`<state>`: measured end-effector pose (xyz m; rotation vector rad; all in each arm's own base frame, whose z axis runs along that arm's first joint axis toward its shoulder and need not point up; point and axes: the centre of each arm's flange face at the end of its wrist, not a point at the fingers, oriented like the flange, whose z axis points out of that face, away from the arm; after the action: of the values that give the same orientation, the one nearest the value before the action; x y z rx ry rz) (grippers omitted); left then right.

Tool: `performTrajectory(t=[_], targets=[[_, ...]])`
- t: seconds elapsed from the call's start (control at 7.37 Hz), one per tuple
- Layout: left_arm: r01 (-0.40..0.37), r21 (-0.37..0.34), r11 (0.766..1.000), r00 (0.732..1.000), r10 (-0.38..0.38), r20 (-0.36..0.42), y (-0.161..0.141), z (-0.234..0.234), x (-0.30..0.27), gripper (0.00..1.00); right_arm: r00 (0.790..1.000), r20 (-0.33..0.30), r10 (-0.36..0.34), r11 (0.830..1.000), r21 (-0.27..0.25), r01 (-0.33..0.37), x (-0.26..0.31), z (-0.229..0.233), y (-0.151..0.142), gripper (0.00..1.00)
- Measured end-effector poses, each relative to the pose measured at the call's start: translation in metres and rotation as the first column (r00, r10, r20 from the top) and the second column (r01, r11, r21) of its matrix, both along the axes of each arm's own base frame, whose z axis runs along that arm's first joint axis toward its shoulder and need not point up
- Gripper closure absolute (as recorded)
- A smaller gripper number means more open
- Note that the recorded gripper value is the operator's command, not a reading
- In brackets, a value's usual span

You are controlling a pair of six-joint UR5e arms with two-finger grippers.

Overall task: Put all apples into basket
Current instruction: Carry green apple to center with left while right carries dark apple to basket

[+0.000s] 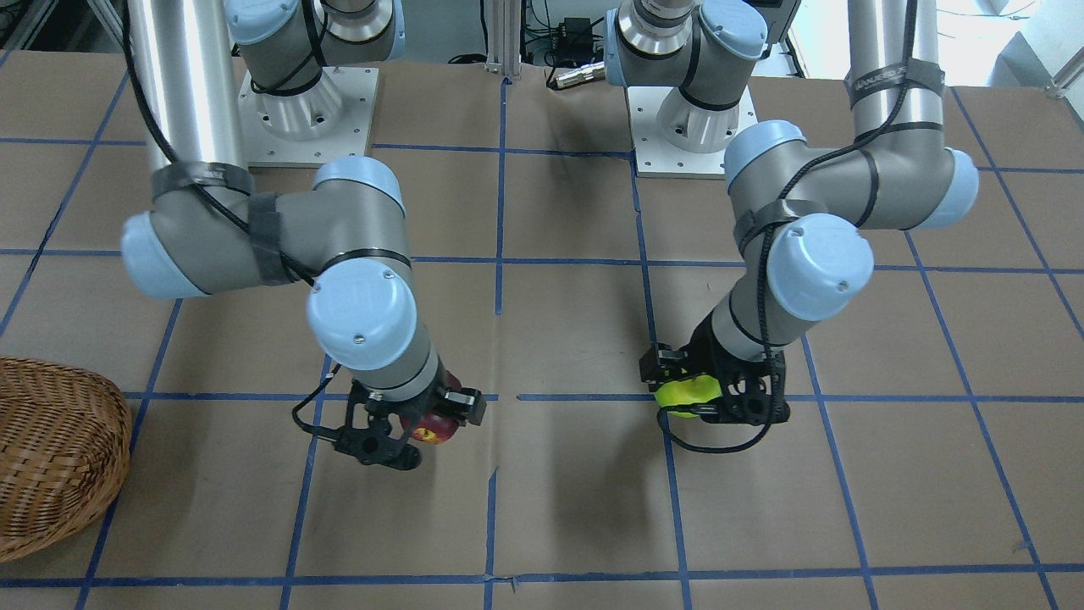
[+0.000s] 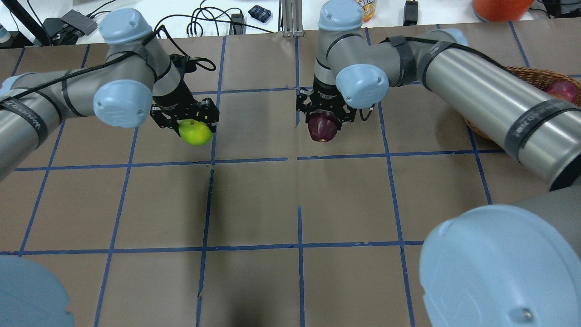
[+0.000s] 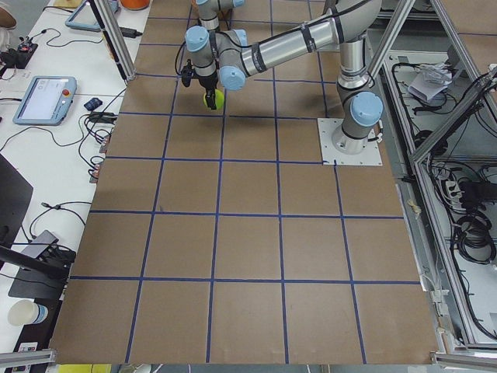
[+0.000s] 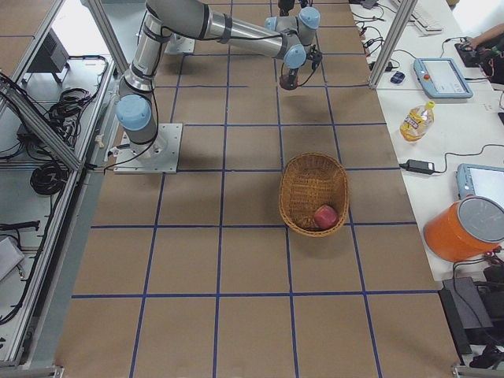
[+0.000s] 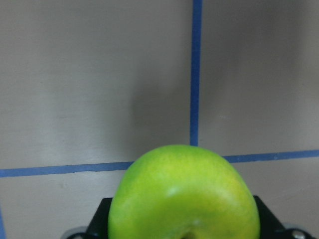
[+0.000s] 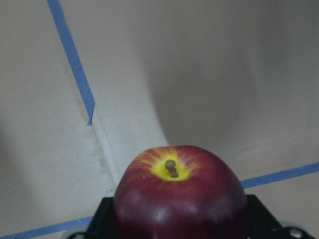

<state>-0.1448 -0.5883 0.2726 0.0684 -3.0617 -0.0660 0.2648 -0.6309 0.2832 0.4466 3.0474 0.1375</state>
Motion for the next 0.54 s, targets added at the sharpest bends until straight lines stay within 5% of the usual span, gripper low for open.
performTrajectory(t=[0.54], targets=[[-0.159, -0.088, 0.983, 0.987, 0.156, -0.030, 0.032, -0.036, -0.168, 0.78, 0.977, -0.156, 0.144, 0.989, -0.005, -0.146, -0.201, 0.078, -0.033, 1.00]])
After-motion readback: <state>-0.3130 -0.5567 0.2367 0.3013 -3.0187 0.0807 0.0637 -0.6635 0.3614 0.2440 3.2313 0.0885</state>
